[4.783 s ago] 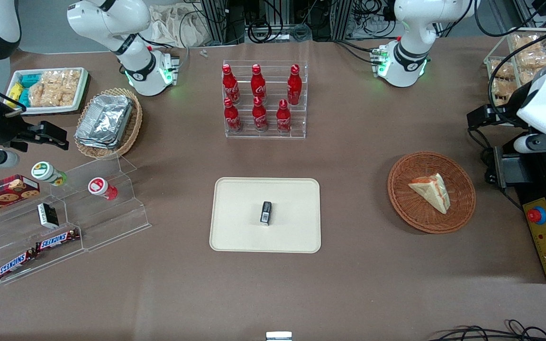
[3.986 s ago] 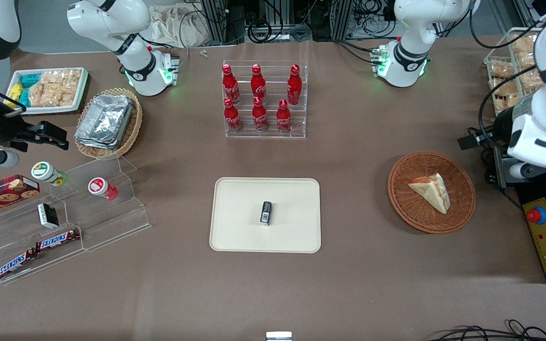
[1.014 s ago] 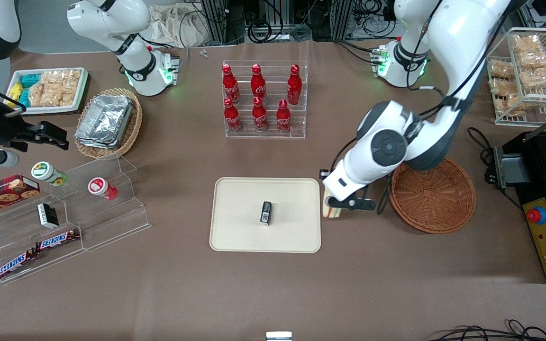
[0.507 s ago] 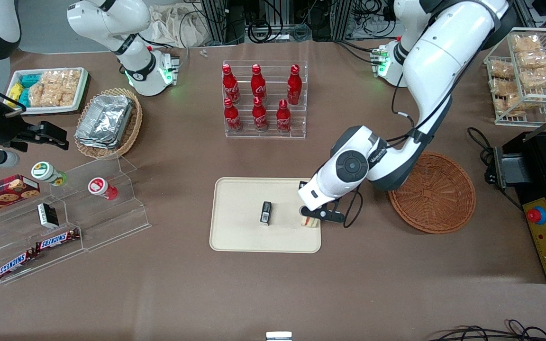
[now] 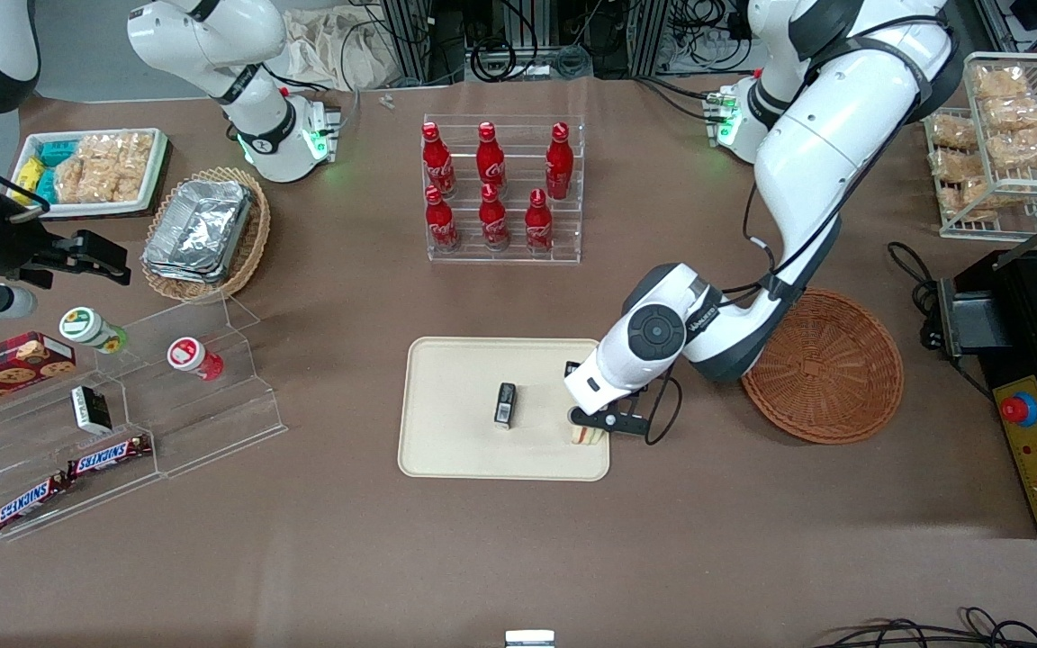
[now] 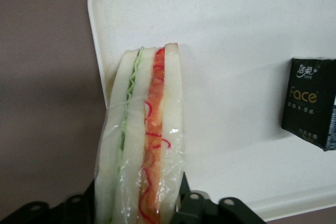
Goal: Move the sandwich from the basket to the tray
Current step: 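Lower the sandwich onto the tray beside the black box and release it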
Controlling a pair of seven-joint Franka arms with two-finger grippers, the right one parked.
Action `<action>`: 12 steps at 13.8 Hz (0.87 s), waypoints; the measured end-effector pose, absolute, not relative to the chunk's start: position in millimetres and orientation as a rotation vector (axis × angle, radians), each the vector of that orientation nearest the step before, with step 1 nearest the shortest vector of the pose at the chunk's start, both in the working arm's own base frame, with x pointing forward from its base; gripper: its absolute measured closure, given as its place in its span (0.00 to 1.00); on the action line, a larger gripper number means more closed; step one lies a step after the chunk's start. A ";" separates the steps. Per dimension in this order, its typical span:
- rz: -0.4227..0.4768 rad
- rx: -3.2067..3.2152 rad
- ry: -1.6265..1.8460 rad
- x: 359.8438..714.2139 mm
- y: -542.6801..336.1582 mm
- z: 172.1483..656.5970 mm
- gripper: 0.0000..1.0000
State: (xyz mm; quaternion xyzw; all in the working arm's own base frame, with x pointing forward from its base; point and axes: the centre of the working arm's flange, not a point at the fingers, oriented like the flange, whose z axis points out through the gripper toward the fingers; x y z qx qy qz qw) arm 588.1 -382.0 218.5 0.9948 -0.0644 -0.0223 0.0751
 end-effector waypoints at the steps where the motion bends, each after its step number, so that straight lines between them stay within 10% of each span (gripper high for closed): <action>1: -0.061 2.985 -0.154 589.9 -382.5 221.3 0.26; 4: 0.012 2.971 -0.068 605.0 -382.1 248.0 0.00; 8: 0.168 3.004 0.060 632.7 -345.6 349.8 0.00; 12: 0.079 3.046 0.088 629.7 -278.9 443.7 0.00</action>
